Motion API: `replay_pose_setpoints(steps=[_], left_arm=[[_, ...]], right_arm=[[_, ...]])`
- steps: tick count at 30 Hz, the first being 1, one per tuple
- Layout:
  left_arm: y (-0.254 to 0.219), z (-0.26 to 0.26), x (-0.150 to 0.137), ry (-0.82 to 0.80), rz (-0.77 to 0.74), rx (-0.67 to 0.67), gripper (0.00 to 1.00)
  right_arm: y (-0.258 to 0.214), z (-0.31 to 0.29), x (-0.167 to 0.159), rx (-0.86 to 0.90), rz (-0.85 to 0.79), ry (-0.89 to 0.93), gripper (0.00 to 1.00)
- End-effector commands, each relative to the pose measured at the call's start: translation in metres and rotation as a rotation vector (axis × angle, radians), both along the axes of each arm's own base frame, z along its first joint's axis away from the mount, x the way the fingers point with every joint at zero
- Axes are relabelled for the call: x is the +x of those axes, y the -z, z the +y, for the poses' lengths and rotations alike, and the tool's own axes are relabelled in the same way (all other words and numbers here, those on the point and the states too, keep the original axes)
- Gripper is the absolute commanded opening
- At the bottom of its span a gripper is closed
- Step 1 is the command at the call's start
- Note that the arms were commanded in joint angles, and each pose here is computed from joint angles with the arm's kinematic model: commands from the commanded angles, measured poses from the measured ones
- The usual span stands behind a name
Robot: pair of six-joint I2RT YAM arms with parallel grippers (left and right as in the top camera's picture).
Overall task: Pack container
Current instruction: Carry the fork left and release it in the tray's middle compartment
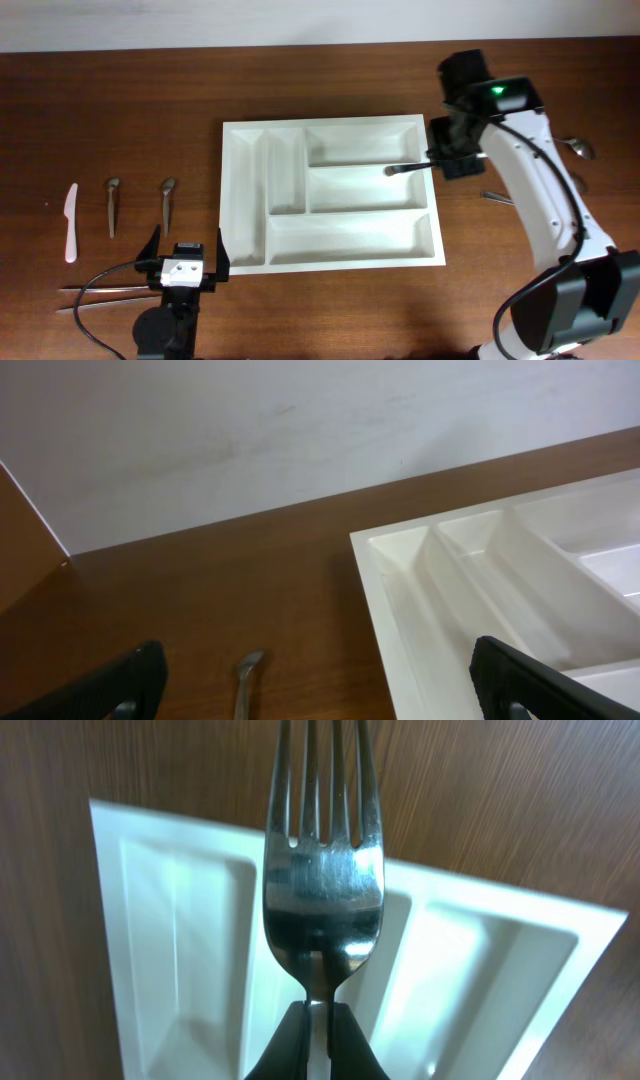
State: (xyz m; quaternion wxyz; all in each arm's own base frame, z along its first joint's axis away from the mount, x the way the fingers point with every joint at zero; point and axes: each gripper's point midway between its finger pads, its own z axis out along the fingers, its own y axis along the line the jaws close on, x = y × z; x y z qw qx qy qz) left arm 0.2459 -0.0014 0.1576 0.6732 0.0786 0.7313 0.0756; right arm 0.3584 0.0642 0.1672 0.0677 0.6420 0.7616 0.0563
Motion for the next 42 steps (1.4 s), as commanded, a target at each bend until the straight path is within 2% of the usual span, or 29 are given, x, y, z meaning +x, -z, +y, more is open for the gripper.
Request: replay_pose_setpoints(steps=[1, 12, 31, 42], left_arm=[[0.001, 0.0, 0.0, 0.005, -0.004, -0.011, 0.99], [0.001, 0.0, 0.0, 0.005, -0.003, -0.011, 0.99], [0.001, 0.0, 0.0, 0.005, -0.003, -0.011, 0.99], [0.001, 0.0, 0.0, 0.005, -0.003, -0.011, 0.99]], right_arm=[[-0.005, 0.023, -0.003, 0.019, -0.019, 0.027, 0.07], [0.033, 0.077, -0.009, 0.028, 0.024, 0.01, 0.08], [0.099, 0.085, -0.011, -0.008, 0.191, 0.01, 0.11], [0.099, 0.078, 0.0, -0.006, 0.165, 0.001, 0.17]])
